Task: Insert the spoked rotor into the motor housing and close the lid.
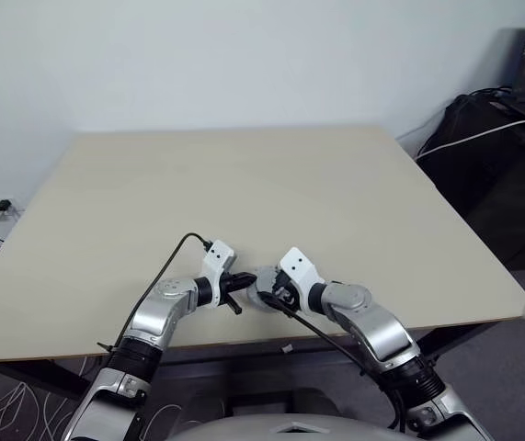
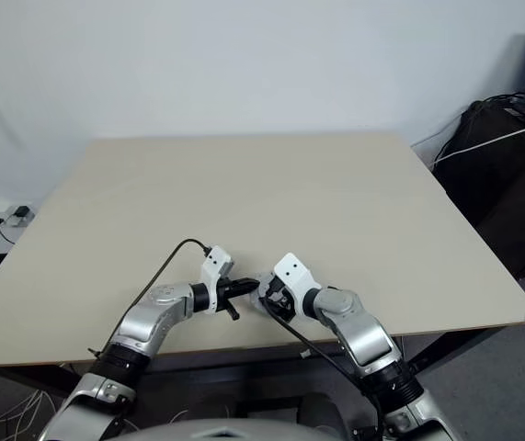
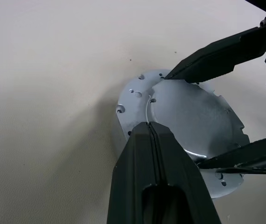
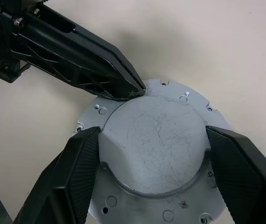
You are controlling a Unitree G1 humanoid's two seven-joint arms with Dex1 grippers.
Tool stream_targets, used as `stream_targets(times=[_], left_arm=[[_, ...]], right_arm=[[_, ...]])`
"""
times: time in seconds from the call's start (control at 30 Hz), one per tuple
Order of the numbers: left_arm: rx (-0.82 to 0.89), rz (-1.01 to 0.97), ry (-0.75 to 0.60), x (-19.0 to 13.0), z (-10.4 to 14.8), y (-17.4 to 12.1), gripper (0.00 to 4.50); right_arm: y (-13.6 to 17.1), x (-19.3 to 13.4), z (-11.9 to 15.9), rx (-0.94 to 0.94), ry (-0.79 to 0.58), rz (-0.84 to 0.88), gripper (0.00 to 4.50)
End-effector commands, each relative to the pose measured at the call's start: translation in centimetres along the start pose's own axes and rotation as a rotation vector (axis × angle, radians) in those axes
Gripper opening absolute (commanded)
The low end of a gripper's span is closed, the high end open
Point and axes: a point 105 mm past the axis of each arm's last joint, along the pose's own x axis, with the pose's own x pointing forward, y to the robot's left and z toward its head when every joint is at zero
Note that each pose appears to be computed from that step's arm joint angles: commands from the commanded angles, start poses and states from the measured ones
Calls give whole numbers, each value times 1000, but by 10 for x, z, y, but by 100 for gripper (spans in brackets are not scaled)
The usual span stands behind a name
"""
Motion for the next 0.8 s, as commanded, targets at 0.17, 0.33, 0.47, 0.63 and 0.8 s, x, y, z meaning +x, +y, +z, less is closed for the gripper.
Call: stream_targets(times=[0.17,0.33,0.47,0.63,0.8], left_arm=[[15,-39,8,3,2,-9,0],[12,-46,8,4,1,-10,0],[10,-46,7,3,0,-10,0],[7,-54,3,4,0,-11,0],[9,-64,0,5,2,-13,0]], right_arm=[[-3,0,-16,54,51,-32,448],[-7,-2,0,59,-34,-59,448],[-15,-10,30,75,-200,-99,448],[-18,-23,50,71,-291,-103,448],[-26,-38,55,91,-317,-135,448]])
